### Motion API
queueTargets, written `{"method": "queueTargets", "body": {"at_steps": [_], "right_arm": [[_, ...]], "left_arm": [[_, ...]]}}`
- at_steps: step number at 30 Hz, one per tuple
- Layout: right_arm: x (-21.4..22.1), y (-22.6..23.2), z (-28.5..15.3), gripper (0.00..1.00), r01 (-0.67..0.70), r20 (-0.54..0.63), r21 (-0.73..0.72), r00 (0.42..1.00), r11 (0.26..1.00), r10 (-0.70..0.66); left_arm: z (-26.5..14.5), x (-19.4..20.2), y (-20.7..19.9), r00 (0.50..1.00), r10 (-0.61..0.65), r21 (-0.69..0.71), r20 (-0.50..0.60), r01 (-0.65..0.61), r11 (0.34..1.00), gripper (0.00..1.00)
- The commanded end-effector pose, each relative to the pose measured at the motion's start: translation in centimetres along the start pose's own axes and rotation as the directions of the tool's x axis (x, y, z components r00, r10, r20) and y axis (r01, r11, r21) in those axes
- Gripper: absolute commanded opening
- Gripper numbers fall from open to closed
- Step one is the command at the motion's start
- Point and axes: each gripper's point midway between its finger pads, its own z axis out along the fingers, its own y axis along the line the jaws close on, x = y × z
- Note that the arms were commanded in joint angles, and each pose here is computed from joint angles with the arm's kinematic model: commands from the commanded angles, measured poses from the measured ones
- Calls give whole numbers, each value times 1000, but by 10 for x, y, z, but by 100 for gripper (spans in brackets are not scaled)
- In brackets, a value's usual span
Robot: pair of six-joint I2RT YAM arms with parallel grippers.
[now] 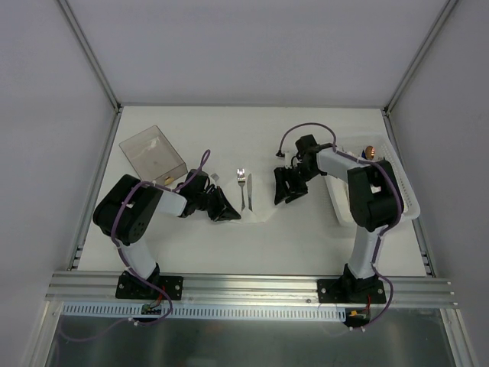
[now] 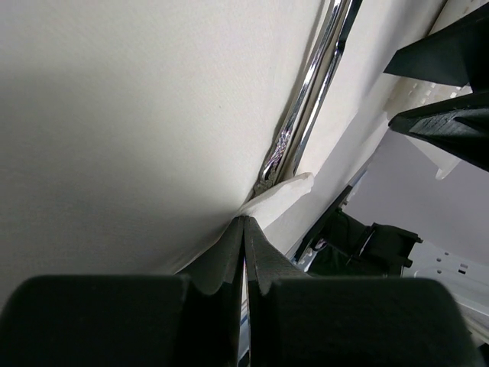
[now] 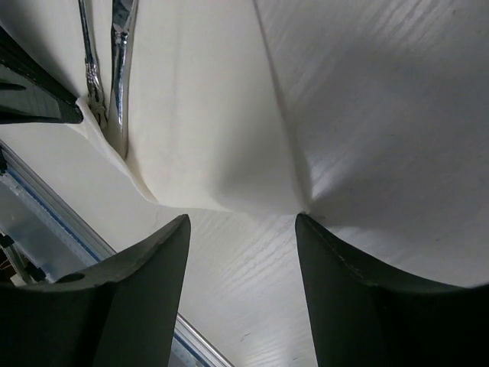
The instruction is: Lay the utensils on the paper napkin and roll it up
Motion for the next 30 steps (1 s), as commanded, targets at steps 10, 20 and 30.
{"method": "queueTargets", "body": {"at_steps": [10,20,30], "right_arm": [[-10,15,24,64,-151,-62,-171,988,974,142],[-18,66,-2,56,-116,34,-394,990,912,140],[-29,88,2,26,-91,46,-405,992,910,120]], "left_arm": [[5,0,20,1000,-12,-78,16,14,997,0],[5,1,21,1000,-11,-79,13,12,997,0],[5,1,22,1000,-10,-81,14,12,997,0]]}}
